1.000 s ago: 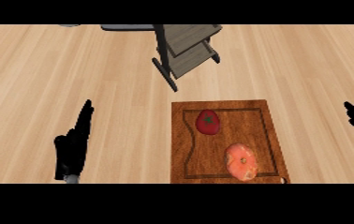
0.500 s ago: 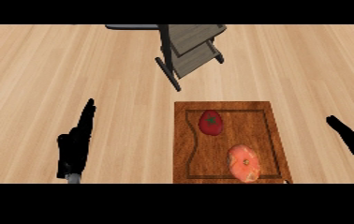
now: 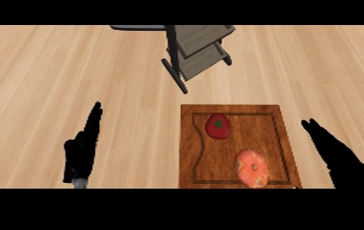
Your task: Pick the squash from the cutting board and place it in the tiered basket
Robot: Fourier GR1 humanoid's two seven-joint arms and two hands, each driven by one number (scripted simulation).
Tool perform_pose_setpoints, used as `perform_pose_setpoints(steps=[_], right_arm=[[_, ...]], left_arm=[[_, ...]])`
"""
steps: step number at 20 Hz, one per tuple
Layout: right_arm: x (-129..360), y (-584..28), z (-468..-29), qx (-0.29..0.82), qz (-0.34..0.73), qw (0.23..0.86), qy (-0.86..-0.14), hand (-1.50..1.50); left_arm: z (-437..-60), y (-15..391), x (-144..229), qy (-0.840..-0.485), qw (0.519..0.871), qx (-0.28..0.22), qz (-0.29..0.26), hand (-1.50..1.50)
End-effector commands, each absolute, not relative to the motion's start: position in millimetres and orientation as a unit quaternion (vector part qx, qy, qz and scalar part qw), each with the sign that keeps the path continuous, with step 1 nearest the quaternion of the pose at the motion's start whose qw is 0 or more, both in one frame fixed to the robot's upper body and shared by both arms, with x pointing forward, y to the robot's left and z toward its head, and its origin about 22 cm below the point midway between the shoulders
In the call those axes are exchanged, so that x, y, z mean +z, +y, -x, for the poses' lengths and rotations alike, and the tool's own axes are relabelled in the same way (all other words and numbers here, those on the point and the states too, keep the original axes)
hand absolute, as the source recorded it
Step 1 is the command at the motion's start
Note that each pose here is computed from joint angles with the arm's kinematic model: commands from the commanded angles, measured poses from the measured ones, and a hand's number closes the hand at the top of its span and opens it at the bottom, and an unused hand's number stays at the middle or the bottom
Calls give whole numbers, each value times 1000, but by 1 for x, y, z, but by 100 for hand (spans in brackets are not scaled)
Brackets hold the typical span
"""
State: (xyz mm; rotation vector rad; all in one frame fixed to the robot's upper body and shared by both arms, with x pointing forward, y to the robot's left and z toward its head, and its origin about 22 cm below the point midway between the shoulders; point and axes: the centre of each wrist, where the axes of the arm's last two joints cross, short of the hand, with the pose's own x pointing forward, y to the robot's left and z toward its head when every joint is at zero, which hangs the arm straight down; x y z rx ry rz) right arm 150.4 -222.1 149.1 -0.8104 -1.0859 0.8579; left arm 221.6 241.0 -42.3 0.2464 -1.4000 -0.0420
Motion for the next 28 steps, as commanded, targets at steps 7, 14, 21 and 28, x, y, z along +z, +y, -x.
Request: perform_pose_setpoints(steps=[7, 14, 21, 28], right_arm=[[122, -167, -152, 423, 386, 702, -424, -150], [103, -156, -166, 456, 390, 700, -388, -150], [100, -154, -183, 466, 381, 721, -344, -150], [102, -154, -184, 470, 382, 724, -332, -150]], left_arm=[[-209, 250, -44, -605, 787, -12, -117, 0], [-210, 239, -57, -603, 787, -11, -125, 0], [-217, 244, -43, -608, 784, -9, -123, 0], [-217, 247, -40, -602, 789, -9, -120, 0]])
